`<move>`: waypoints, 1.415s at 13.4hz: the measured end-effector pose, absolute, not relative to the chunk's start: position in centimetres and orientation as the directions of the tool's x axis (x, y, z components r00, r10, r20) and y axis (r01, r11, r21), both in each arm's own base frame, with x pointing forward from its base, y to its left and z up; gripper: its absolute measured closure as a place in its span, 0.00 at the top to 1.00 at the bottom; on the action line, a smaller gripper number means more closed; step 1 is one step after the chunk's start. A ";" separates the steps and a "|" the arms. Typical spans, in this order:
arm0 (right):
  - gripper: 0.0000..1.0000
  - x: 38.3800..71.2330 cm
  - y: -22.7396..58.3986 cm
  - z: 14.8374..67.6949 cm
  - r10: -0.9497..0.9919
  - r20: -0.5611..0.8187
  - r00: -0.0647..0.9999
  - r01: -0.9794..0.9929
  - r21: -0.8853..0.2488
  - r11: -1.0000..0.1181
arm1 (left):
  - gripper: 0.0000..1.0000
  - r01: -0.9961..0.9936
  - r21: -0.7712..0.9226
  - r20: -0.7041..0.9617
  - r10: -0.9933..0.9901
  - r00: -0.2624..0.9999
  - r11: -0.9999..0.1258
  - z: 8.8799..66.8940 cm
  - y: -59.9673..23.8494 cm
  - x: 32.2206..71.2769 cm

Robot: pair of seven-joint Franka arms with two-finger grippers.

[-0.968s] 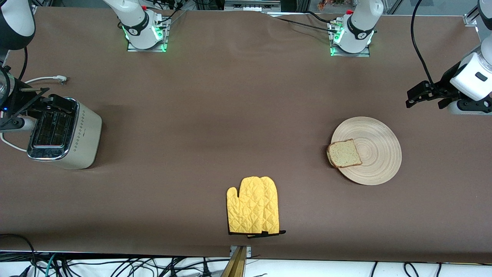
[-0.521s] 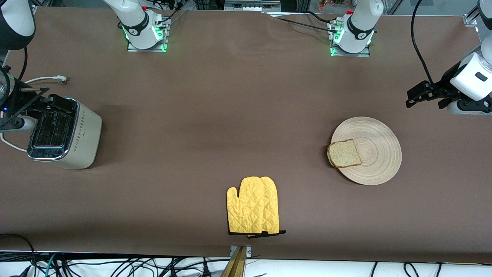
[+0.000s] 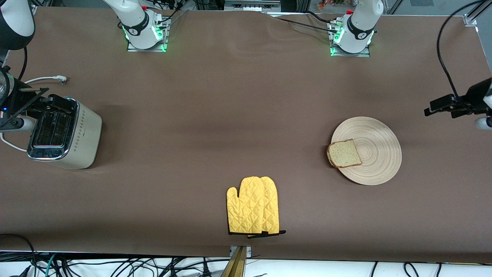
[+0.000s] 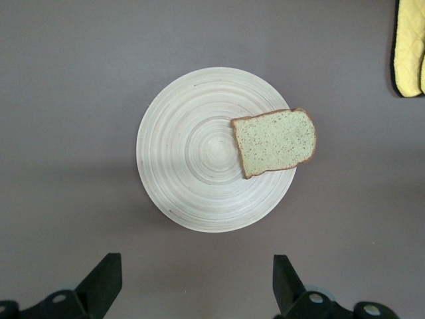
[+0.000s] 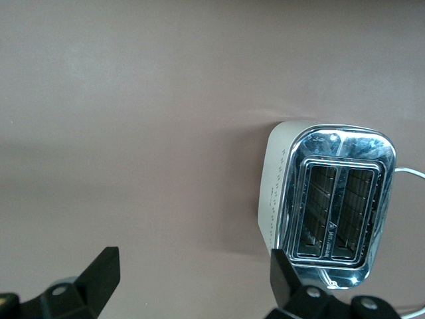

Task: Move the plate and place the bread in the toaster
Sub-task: 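Reach the left gripper to the wooden plate rim and grip it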

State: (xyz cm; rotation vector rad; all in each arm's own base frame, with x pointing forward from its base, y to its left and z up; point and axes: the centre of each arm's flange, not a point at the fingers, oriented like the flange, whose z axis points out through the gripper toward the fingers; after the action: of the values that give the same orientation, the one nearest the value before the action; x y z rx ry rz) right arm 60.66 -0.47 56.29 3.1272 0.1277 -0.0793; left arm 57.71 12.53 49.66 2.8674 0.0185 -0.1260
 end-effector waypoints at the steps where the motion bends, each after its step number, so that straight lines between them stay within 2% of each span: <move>1: 1.00 60.7 -0.5 56.3 0.081 -0.051 0.995 0.081 0.009 -0.997 | 1.00 0.034 0.353 -0.093 0.002 0.996 -0.935 46.9 15.1 57.9; 4: 1.00 60.7 -0.5 56.3 0.080 -0.051 0.995 0.081 0.009 -0.997 | 1.00 0.055 0.507 -0.100 0.004 0.995 -0.860 37.0 21.6 58.9; 8: 1.00 60.7 -0.5 56.3 0.080 -0.051 0.996 0.080 0.009 -0.997 | 1.00 0.093 0.663 -0.098 0.037 0.995 -0.743 25.7 26.3 59.5; 14: 1.00 60.7 -0.8 56.3 0.076 -0.051 0.996 0.077 0.009 -0.997 | 0.99 0.195 0.766 -0.183 0.083 0.980 -0.613 16.3 24.6 58.9; 15: 1.00 60.7 -1.0 56.3 0.072 -0.051 0.996 0.073 0.009 -0.997 | 0.96 0.205 0.769 -0.197 0.081 0.977 -0.606 15.3 24.4 58.7; 16: 1.00 60.7 -1.2 56.3 0.069 -0.051 0.996 0.069 0.009 -0.998 | 0.87 0.215 0.771 -0.210 0.079 0.974 -0.600 14.3 24.2 58.5; 17: 1.00 60.7 -1.3 56.3 0.067 -0.051 0.996 0.067 0.009 -0.998 | 0.87 0.222 0.772 -0.220 0.078 0.972 -0.596 13.6 24.1 58.4; 19: 1.00 60.7 -1.4 56.3 0.066 -0.051 0.996 0.067 0.009 -0.998 | 0.63 0.231 0.773 -0.231 0.077 0.970 -0.591 12.7 24.0 58.2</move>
State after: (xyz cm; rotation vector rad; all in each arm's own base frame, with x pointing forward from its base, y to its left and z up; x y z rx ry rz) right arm 60.67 -1.36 56.28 3.1277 0.1044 -0.0793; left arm 58.17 24.02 12.72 2.2006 0.2149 -0.2156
